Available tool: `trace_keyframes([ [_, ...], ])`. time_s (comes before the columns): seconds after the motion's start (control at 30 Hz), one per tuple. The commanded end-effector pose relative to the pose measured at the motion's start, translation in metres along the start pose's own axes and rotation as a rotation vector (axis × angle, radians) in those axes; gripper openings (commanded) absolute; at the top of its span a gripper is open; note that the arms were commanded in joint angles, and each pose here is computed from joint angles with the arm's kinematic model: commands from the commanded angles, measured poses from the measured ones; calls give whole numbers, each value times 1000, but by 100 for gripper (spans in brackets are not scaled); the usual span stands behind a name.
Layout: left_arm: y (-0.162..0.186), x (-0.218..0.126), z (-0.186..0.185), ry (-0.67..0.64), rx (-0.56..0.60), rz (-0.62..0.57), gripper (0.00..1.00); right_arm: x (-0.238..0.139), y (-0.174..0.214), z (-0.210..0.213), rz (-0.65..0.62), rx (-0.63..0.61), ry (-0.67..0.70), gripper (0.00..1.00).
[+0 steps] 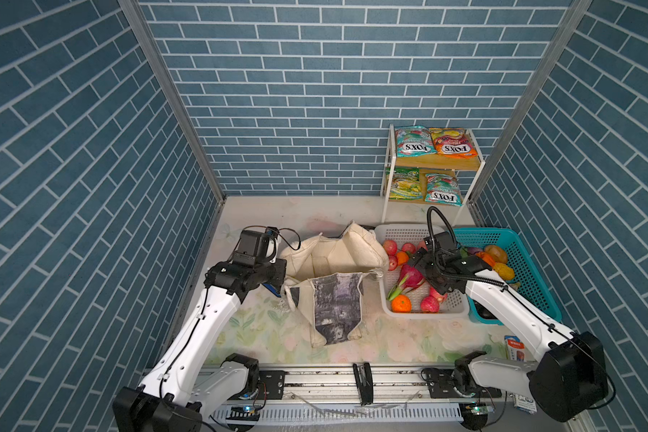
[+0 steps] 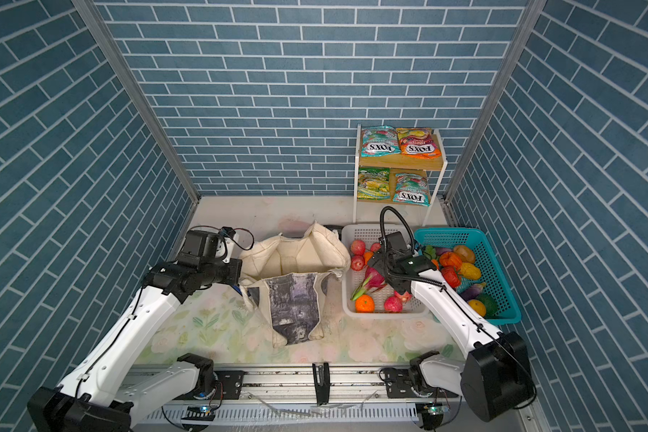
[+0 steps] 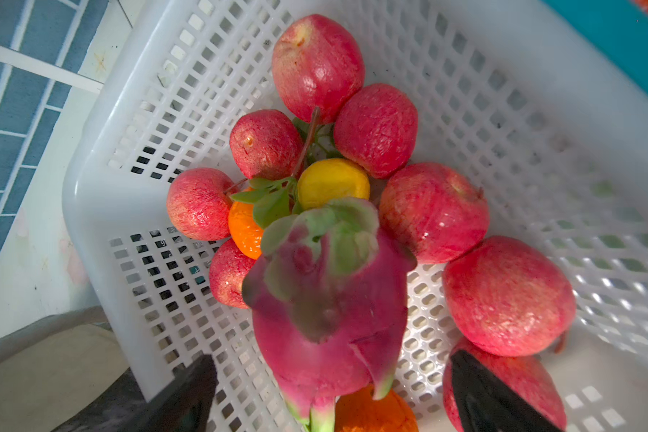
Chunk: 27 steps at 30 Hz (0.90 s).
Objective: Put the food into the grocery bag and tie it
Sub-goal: 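Move the right gripper back over the white basket above the dragon fruit, then lower the right gripper, close on the pink dragon fruit and lift it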
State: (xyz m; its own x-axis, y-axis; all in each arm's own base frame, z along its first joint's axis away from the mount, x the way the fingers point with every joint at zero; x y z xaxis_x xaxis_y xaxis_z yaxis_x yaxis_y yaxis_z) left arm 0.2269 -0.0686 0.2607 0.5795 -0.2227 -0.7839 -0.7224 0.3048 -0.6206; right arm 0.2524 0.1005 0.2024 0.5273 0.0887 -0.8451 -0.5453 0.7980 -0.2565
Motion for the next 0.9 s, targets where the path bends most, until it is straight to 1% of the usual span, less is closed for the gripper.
trace_keyframes([
  [0.0,2,1,2,-8,-8,3,4,10,0,4,9,54,-8,98],
  [0.2,3,2,2,-8,-6,4,4,20,0,0,8,64,36,98],
  [0.4,2,1,2,-9,-6,3,4,26,-2,0,4,76,47,98],
  [0.73,3,2,1,-5,-8,5,4,45,0,3,41,88,54,97],
  [0.83,3,2,1,-5,-6,4,4,50,1,5,74,95,49,95],
  [0.87,3,2,1,-5,-6,6,4,52,2,5,89,97,49,93],
])
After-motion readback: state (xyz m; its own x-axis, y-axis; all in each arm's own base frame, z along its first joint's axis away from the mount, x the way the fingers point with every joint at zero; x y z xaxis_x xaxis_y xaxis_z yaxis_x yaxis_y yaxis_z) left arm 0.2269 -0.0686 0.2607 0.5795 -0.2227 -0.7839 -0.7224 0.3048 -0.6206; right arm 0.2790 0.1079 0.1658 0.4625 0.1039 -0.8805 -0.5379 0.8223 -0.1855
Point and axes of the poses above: each gripper's point midway between its finger pads, its own x axis out along the fingers, its own z axis along the line the jaws close on, y = z × x, the point moved 8 cm from there along -x, back along the fingers, and after that the axes turned 12 degrees about x, right-handed, at the moved point
